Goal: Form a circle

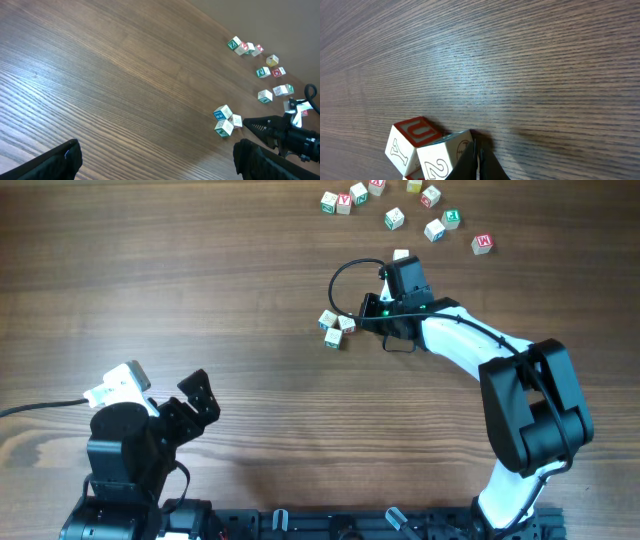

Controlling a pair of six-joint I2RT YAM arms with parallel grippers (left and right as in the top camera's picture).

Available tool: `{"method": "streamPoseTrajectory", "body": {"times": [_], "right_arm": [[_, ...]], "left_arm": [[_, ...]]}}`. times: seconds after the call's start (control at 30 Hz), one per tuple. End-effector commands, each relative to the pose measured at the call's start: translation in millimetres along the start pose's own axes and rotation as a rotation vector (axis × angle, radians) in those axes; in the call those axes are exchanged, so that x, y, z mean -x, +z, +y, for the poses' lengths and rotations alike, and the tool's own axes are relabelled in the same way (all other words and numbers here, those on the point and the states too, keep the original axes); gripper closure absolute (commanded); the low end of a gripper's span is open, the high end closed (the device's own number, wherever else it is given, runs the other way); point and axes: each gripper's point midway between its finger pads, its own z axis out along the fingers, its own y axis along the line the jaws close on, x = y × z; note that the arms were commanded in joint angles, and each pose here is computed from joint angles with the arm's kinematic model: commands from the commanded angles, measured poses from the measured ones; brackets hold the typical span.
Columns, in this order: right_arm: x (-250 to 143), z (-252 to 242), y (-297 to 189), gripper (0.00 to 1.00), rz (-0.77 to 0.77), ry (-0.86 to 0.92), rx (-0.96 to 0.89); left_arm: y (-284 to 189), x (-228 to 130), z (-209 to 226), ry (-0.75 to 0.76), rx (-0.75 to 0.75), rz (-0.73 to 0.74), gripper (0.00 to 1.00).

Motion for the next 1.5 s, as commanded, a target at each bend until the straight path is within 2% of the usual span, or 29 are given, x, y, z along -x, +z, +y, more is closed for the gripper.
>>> {"method": "streamPoseTrajectory", "body": {"times": [0.0,1.47], "right_arm": [[-10.8,-2.9,5.8,0.96,0.043,-0.005,0.003],[-21.0,-0.6,5.1,0.95,0.091,0.020,0.023]], "left_arm": [[0.9,-1.1,2.8,-0.010,0.011,-0.002,0.00],[0.9,-1.1,2.8,-0.010,0.011,-0.002,0.00]]}}
